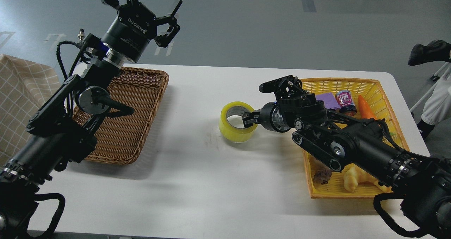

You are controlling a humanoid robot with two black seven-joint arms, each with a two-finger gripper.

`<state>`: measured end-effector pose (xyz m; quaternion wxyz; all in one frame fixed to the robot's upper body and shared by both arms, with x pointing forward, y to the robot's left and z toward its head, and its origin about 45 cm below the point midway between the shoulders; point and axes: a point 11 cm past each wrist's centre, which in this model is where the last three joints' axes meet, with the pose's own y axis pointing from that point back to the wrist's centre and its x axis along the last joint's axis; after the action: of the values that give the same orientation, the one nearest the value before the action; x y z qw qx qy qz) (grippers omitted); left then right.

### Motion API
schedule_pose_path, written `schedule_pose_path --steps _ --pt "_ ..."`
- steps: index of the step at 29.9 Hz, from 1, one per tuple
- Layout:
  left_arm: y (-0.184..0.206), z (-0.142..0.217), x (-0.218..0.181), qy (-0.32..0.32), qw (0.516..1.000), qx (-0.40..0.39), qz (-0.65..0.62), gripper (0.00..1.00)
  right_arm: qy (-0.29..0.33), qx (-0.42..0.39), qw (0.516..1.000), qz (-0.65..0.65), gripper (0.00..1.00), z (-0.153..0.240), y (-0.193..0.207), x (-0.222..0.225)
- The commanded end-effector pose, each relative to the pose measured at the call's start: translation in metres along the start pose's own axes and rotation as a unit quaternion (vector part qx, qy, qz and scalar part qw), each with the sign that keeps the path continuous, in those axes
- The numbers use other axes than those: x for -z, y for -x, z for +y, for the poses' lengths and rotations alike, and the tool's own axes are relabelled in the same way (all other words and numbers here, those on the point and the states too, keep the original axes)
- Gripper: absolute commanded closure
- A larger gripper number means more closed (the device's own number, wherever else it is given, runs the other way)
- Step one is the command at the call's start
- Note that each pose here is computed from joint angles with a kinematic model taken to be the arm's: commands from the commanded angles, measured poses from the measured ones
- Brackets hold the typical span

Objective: Place and transfer tape with both arms
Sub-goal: 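Lower the tape roll onto the table and open the right gripper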

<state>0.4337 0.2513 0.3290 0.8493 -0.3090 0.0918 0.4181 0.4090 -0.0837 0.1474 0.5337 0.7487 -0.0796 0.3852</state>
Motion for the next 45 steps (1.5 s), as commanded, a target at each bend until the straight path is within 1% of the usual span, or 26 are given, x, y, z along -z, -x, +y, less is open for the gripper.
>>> schedule_pose_path --steps 1,19,21,23,25,26,29,31,32,34,35,36,37,38,45 --pt "-0.0006 0.0007 -0.0001 0.0 1.0 -0.001 0.0 0.02 0.002 0.007 1.0 0.009 1.0 -0.0016 0.005 0.001" --pt "-0.0005 0.0007 -0.0007 0.0 1.0 0.0 -0.001 0.02 0.001 0.011 1.0 0.015 1.0 -0.0024 0.0079 0.0021" --pt "0.0 0.0006 0.0003 -0.001 1.0 0.0 -0.001 0.02 0.001 0.012 1.0 0.014 0.91 -0.0026 0.0086 0.0021" --pt "-0.0002 0.0006 -0.0002 0.0 1.0 0.0 0.0 0.02 0.001 0.013 1.0 0.013 0.86 -0.0028 0.0094 0.0022" --pt "-0.0003 0.0008 -0.0001 -0.001 1.0 0.0 -0.001 0.02 0.001 0.012 1.0 0.013 0.85 -0.0026 0.0087 0.0022" --pt "-0.0004 0.0008 -0.0002 -0.001 1.0 0.0 -0.001 0.02 0.001 0.012 1.0 0.013 0.81 -0.0026 0.0087 0.0022" --pt "-0.0008 0.0009 -0.0011 0.0 1.0 -0.001 -0.002 0.02 0.001 0.012 1.0 0.013 0.77 -0.0026 0.0087 0.0023" --pt "-0.0008 0.0009 -0.0011 0.0 1.0 -0.001 -0.002 0.02 0.001 0.012 1.0 0.013 0.72 -0.0026 0.0087 0.0023" --pt "-0.0011 0.0011 -0.0015 0.0 1.0 -0.001 -0.002 0.02 -0.001 0.012 1.0 0.011 0.64 -0.0026 0.0087 0.0026" --pt "-0.0011 0.0011 -0.0015 -0.001 1.0 -0.001 -0.003 0.02 -0.003 0.012 1.0 0.01 0.54 -0.0024 0.0083 0.0033" --pt "-0.0014 0.0016 -0.0011 -0.001 1.0 -0.001 -0.002 0.02 -0.004 0.01 1.0 0.007 0.43 -0.002 0.007 0.0032" --pt "-0.0016 0.0022 -0.0006 -0.002 1.0 -0.002 -0.002 0.02 -0.004 0.01 1.0 0.006 0.35 -0.0021 0.0074 0.0031" --pt "-0.0017 0.0022 -0.0007 -0.001 1.0 -0.002 -0.002 0.02 -0.004 0.011 1.0 0.002 0.09 -0.0024 0.009 0.0027" --pt "-0.0017 0.0022 -0.0007 -0.001 1.0 -0.002 -0.002 0.02 -0.006 0.012 1.0 -0.001 0.02 -0.0026 0.0101 0.0033" --pt "-0.0021 0.0029 -0.0003 -0.003 1.0 -0.003 -0.002 0.02 -0.009 0.006 1.0 0.002 0.01 -0.0007 0.0036 0.0058"
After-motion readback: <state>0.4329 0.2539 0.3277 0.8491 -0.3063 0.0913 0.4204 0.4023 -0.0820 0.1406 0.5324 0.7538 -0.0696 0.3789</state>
